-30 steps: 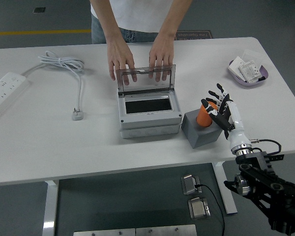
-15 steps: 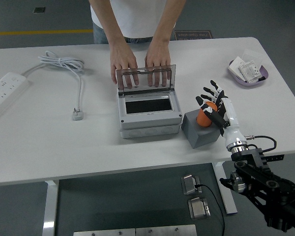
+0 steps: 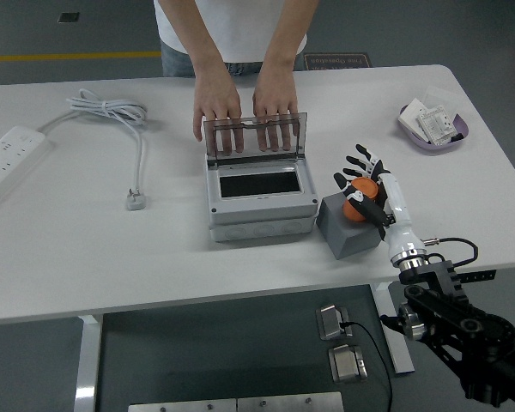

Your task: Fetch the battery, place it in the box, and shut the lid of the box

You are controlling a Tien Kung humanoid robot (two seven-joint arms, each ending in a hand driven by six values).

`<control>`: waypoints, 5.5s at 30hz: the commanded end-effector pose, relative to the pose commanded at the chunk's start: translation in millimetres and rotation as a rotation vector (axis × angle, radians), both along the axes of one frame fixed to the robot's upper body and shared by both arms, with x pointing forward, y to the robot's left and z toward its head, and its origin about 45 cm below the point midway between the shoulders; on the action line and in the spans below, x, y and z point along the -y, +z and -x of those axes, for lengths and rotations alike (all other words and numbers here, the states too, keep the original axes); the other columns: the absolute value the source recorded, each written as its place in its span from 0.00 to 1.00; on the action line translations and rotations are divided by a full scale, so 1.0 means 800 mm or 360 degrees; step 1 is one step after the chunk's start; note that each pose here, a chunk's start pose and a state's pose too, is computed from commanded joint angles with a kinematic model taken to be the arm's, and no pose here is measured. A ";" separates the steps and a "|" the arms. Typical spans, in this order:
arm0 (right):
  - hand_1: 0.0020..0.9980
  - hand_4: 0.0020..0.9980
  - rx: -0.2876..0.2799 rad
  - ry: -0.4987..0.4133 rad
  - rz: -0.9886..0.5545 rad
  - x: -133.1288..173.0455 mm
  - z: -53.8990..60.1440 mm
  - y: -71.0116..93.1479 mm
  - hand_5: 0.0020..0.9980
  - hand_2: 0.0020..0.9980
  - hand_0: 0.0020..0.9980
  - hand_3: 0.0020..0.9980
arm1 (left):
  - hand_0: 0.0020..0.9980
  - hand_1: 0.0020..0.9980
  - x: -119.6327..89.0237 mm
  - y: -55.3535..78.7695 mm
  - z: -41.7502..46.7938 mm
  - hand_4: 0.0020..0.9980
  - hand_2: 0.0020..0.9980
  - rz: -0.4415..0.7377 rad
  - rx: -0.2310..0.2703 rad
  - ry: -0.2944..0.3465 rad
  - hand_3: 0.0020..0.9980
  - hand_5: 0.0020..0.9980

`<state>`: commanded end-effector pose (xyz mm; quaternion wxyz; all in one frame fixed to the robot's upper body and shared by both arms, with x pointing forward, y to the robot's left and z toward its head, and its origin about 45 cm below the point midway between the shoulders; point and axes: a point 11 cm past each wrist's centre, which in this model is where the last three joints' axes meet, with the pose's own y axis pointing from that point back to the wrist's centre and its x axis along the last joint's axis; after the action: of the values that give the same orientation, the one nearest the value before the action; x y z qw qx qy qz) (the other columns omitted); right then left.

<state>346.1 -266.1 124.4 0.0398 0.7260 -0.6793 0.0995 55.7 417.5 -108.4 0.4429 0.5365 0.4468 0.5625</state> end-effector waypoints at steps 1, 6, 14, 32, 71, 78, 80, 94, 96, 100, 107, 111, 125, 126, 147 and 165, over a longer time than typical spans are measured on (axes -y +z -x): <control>0.75 0.81 0.0000 0.0002 0.0003 0.000 0.000 0.000 0.28 0.78 0.65 0.85 | 0.59 0.63 0.000 0.000 0.000 0.62 0.59 0.0000 0.0000 0.0000 0.60 0.18; 0.71 0.64 -0.0009 0.0007 0.0011 -0.001 0.001 -0.002 0.09 0.73 0.58 0.77 | 0.59 0.63 0.000 0.000 -0.002 0.62 0.59 -0.0001 0.0006 0.0000 0.60 0.18; 0.63 0.61 -0.0033 0.0009 0.0022 0.001 0.003 -0.007 0.07 0.65 0.50 0.64 | 0.59 0.63 -0.001 0.000 -0.002 0.62 0.59 -0.0004 0.0009 -0.0001 0.60 0.17; 0.54 0.60 -0.0063 -0.0001 -0.0002 0.001 0.006 -0.011 0.08 0.58 0.43 0.62 | 0.58 0.63 -0.003 0.001 -0.004 0.62 0.59 -0.0011 0.0016 -0.0002 0.60 0.15; 0.24 0.00 -0.0039 -0.0035 -0.0060 -0.002 -0.004 0.001 0.00 0.24 0.25 0.25 | 0.56 0.64 -0.009 0.003 -0.005 0.63 0.59 -0.0030 0.0034 0.0015 0.60 0.12; 0.24 0.00 0.0016 -0.0032 -0.0043 -0.003 -0.015 0.016 0.00 0.23 0.24 0.25 | 0.56 0.64 -0.009 0.003 -0.005 0.63 0.59 -0.0031 0.0033 0.0016 0.60 0.12; 0.24 0.00 0.0030 -0.0031 -0.0037 -0.003 -0.019 0.021 0.00 0.23 0.24 0.25 | 0.56 0.64 -0.009 0.003 -0.004 0.63 0.59 -0.0031 0.0032 0.0016 0.60 0.12; 0.24 0.00 0.0199 0.0058 0.0285 -0.036 -0.051 0.079 0.00 0.23 0.24 0.26 | 0.57 0.64 -0.010 0.004 -0.004 0.63 0.60 -0.0035 0.0029 0.0016 0.60 0.13; 0.24 0.00 0.0234 0.0092 0.0384 -0.048 -0.055 0.088 0.00 0.23 0.23 0.26 | 0.57 0.64 -0.011 0.004 -0.005 0.63 0.60 -0.0037 0.0028 0.0015 0.60 0.13; 0.24 0.00 0.0288 0.0172 0.0579 -0.072 -0.064 0.101 0.00 0.23 0.23 0.26 | 0.57 0.64 -0.013 0.005 -0.006 0.63 0.60 -0.0041 0.0030 0.0015 0.60 0.13; 0.25 0.00 0.0288 0.0329 0.0835 -0.117 -0.074 0.101 0.00 0.25 0.15 0.26 | 0.57 0.64 -0.015 0.006 -0.007 0.63 0.60 -0.0046 0.0024 0.0017 0.60 0.13; 0.25 0.00 0.0211 0.0389 0.1050 -0.131 -0.085 0.087 0.00 0.26 0.15 0.26 | 0.57 0.64 -0.018 0.007 -0.007 0.63 0.60 -0.0052 0.0023 0.0017 0.60 0.14; 0.25 0.00 0.0043 0.0435 0.1674 -0.148 -0.104 0.063 0.00 0.25 0.14 0.26 | 0.57 0.64 -0.027 0.009 0.010 0.63 0.60 -0.0077 -0.0054 0.0010 0.60 0.14; 0.24 0.00 0.0040 0.0434 0.1680 -0.148 -0.105 0.062 0.00 0.26 0.13 0.25 | 0.57 0.64 -0.028 0.009 0.012 0.63 0.60 -0.0080 -0.0064 0.0009 0.60 0.14; 0.23 0.00 0.0045 0.0558 0.1660 -0.181 -0.107 0.056 0.00 0.23 0.16 0.26 | 0.57 0.64 -0.036 0.012 0.015 0.62 0.59 -0.0102 -0.0111 -0.0016 0.60 0.15; 0.27 0.18 0.0107 0.0723 0.1634 -0.192 -0.102 0.052 0.05 0.32 0.21 0.42 | 0.57 0.64 -0.034 0.012 0.011 0.62 0.59 -0.0100 -0.0097 -0.0019 0.60 0.15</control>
<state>427.6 -112.9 166.3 0.3439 0.7380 -0.3712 0.4465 46.7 445.0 -98.7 0.4155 0.5697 0.4390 0.5569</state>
